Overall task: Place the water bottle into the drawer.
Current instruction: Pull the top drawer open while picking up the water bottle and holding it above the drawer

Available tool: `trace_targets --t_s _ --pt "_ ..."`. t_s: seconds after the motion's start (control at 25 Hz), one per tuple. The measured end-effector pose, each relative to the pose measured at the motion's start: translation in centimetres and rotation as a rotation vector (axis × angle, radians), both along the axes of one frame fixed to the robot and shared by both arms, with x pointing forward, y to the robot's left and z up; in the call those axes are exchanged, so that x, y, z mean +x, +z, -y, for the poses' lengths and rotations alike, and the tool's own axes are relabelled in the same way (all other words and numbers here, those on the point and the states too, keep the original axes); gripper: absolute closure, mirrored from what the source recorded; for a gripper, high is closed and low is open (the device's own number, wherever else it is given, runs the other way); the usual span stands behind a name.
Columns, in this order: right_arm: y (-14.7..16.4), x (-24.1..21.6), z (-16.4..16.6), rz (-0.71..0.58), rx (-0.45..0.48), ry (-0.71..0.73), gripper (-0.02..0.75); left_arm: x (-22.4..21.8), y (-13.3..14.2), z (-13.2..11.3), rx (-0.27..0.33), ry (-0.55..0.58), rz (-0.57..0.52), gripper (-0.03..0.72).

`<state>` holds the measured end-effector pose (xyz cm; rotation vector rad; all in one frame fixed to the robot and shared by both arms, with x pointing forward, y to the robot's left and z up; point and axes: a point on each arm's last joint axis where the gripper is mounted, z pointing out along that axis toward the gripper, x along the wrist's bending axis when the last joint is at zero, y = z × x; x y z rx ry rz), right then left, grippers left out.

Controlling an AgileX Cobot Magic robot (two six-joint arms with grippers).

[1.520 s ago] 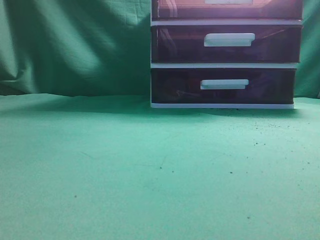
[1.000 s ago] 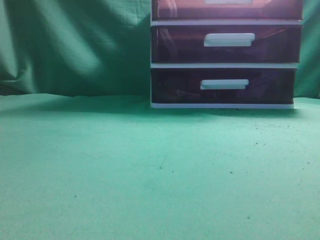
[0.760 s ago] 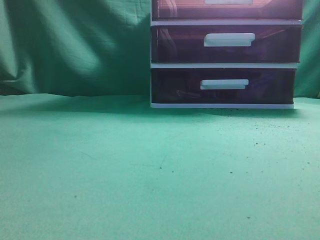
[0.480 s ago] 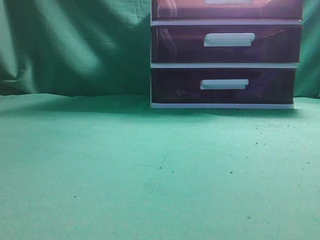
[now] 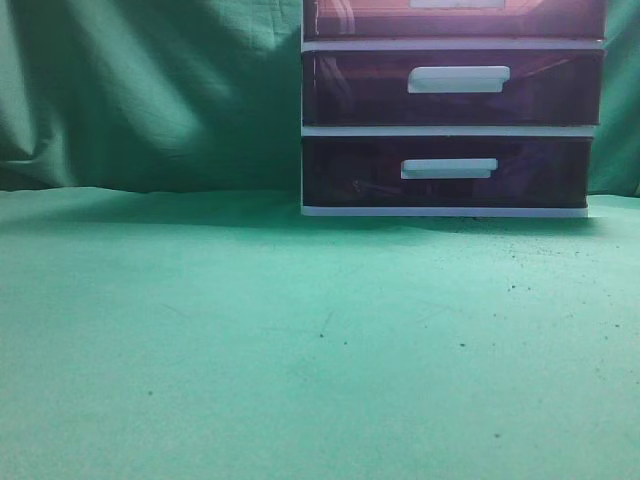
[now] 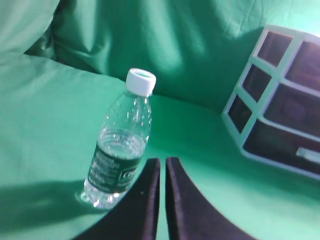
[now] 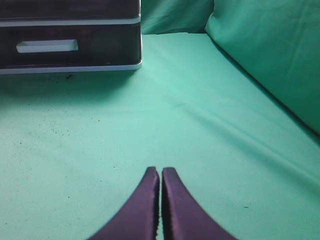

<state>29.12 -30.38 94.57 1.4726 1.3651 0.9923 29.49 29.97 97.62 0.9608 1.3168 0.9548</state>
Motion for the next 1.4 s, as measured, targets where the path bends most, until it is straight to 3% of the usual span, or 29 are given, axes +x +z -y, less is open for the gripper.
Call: trace_targets --t_s 0.28,0.44,0.64,0.96,1.0,1.04,1.28,1.36,1.4 --pt "0.0 0.0 0.0 0.0 0.0 0.0 0.738 -0.3 1.9 -0.5 0.012 0.053 0.216 0.688" --pt "0.0 0.0 0.0 0.0 0.0 0.0 0.738 -0.9 4.9 -0.3 0.103 0.055 0.303 0.688" --pt "0.0 0.0 0.0 0.0 0.0 0.0 0.738 0.3 7.7 -0.1 0.164 0.024 0.112 0.688" --pt "0.0 0.0 0.0 0.0 0.0 0.0 0.738 2.2 6.6 0.0 0.15 0.0 -0.08 0.688" --pt "0.0 0.0 0.0 0.0 0.0 0.0 0.738 2.5 6.3 0.0 0.159 -0.004 -0.121 0.638" --pt "0.0 0.0 0.0 0.0 0.0 0.0 0.738 2.9 5.9 0.0 0.175 -0.007 -0.167 0.638" --pt "0.0 0.0 0.0 0.0 0.0 0.0 0.738 5.5 3.7 -0.1 0.259 -0.03 -0.388 0.108" --pt "0.0 0.0 0.0 0.0 0.0 0.0 0.738 6.3 3.1 -0.1 0.265 -0.037 -0.439 0.038" --pt "0.0 0.0 0.0 0.0 0.0 0.0 0.738 6.7 2.8 -0.1 0.265 -0.039 -0.454 0.046"
